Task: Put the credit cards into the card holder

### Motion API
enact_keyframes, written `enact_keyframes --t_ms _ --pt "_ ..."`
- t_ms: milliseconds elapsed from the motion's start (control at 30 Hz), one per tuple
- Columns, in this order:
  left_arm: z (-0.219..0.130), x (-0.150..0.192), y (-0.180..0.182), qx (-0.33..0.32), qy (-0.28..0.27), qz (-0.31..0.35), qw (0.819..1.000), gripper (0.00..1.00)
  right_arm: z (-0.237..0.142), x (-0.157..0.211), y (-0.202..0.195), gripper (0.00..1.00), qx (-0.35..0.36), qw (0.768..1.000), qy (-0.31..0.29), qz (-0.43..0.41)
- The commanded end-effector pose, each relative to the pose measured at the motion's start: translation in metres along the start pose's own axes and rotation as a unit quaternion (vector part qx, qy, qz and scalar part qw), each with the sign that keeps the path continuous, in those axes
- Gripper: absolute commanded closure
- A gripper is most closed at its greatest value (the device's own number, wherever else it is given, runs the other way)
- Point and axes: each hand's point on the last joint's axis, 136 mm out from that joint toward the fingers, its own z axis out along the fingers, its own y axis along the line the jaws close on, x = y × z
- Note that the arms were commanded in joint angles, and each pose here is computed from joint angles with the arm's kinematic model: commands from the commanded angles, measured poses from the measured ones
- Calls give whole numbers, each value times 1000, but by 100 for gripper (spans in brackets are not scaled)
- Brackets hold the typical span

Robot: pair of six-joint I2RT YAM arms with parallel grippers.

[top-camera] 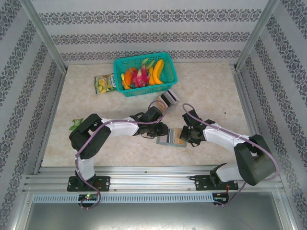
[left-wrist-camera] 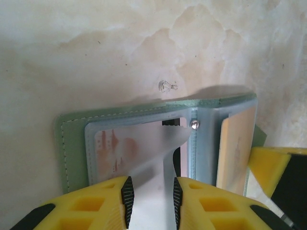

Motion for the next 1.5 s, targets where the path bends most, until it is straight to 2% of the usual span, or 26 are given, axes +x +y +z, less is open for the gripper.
enact_keyframes --t_ms 0,133,300,367,400,567,633,833,900,1000,1200,1267,1300,1400,1467 --pt "15 35 62 -101 55 -25 993 67 -5 -22 -16 93 13 998 -59 30" --pt "16 35 63 -102 55 -24 993 67 -9 -36 -32 91 11 995 -73 67" --pt "18 37 65 -102 57 -27 993 67 -17 -45 -34 89 16 996 -75 53" --pt "17 37 65 -103 58 -27 993 67 -22 -42 -20 76 -7 998 -63 17" --pt "16 37 65 -102 57 -27 993 67 -23 -40 -19 74 -6 998 -56 9" --pt "16 35 63 -101 54 -26 993 67 -12 -18 2 71 -43 999 13 -12" --pt "16 35 62 -99 54 -26 993 67 -7 -18 5 71 -42 999 14 -6" --pt "16 35 61 -97 55 -26 993 67 8 -16 -9 70 10 1000 24 8" --pt "15 34 61 -98 55 -24 993 67 11 -11 -12 74 28 999 30 1" --pt "15 34 61 -100 55 -23 993 67 11 -10 -18 86 55 998 24 -8" --pt "14 36 64 -101 54 -26 993 67 -2 -23 -26 99 77 996 -27 24" --pt "14 37 65 -103 54 -26 993 67 -9 -27 -36 100 85 994 -44 43" --pt "14 37 65 -102 54 -26 993 67 -13 -30 -40 97 84 994 -52 53" --pt "14 37 65 -102 55 -25 993 67 -17 -31 -31 97 30 997 -51 57" --pt "15 37 65 -102 56 -25 993 67 -16 -29 -31 98 24 997 -42 55"
